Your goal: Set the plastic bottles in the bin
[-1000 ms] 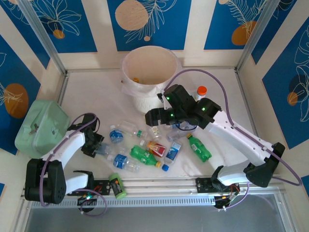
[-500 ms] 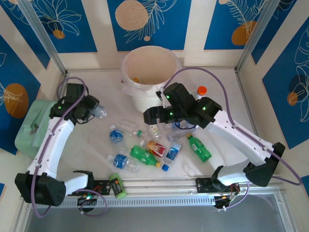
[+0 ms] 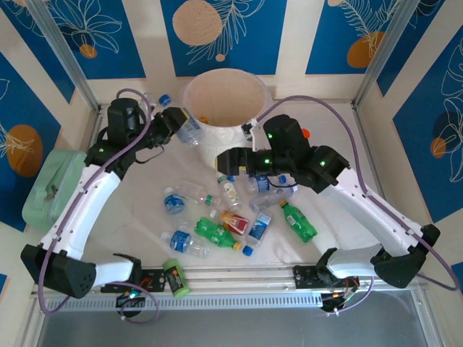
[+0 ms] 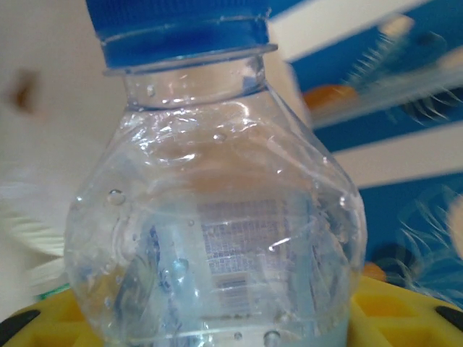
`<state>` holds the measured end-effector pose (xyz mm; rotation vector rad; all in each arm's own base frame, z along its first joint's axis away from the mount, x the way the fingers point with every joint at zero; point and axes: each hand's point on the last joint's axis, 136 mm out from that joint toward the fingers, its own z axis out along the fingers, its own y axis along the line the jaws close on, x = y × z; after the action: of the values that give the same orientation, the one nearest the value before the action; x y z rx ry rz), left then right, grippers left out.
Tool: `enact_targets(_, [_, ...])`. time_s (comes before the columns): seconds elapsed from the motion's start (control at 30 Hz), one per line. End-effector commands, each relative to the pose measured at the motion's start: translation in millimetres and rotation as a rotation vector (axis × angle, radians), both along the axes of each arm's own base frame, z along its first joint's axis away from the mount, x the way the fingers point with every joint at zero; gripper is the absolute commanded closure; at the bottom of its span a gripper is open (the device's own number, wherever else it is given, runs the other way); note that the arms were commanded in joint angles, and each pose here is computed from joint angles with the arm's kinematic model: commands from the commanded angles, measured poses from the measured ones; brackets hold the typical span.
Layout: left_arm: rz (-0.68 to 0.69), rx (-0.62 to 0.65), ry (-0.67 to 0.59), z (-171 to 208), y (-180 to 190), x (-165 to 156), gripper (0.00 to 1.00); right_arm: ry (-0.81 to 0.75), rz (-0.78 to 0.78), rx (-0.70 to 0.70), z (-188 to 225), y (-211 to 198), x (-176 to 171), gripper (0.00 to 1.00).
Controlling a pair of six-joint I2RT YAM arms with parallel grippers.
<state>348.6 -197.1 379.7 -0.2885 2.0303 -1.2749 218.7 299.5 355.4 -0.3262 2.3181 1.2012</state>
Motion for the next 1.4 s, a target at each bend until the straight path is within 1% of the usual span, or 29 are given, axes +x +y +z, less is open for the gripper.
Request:
enact_targets(0.0, [-0.184,-0.14,-0.201,57.0,-29.1,-18.9,0.5,0.01,0.03,0.118,24.3,-1.5,-4.0,0.12])
enact_targets(0.17, [-0.327,-0.196,-0.279,76.7,-54.1,-41.0,0.48,0.014,0.025,0.222,45.6,-10.6,4.2,0.1])
enact_targets(0.33, [-0.406,-0.278,-0.274,77.4,-71.5,-48.3,0.48,0.004,0.048,0.303,61.7,-9.4,10.6,0.09])
enact_targets(0.43, [-0.429,-0.297,-0.269,75.9,-79.0,-49.9,0.48,-0.001,0.053,0.329,67.4,-7.7,14.5,0.09])
enact_targets(0.67, [-0.506,-0.33,-0.288,78.9,-98.7,-66.7,0.48,-0.001,0.061,0.356,73.0,-2.1,23.5,0.1])
enact_targets(0.93, [-0.526,-0.417,-0.306,89.4,-101.1,-71.1,0.48,0.004,0.065,0.366,72.8,-0.2,28.6,0.11])
enact_targets(1.03, [-0.532,-0.426,-0.311,91.8,-101.8,-71.3,0.48,0.0,0.063,0.369,74.2,-0.5,29.0,0.15])
enact_targets(1.2, [-0.536,-0.421,-0.3,86.4,-104.1,-69.3,0.48,-0.001,0.053,0.368,74.2,-1.3,31.9,0.31])
enact_targets(1.3, [-0.533,-0.407,-0.289,81.3,-105.2,-67.4,0.48,-0.005,0.047,0.369,75.2,-2.6,33.5,0.34])
enact_targets(1.33, [-0.53,-0.402,-0.284,79.0,-105.2,-66.3,0.46,-0.004,0.043,0.369,75.2,-2.9,34.4,0.35])
enact_targets(1.37, [-0.528,-0.398,-0.285,78.0,-105.5,-66.0,0.42,-0.004,0.043,0.368,75.3,-2.9,34.7,0.35])
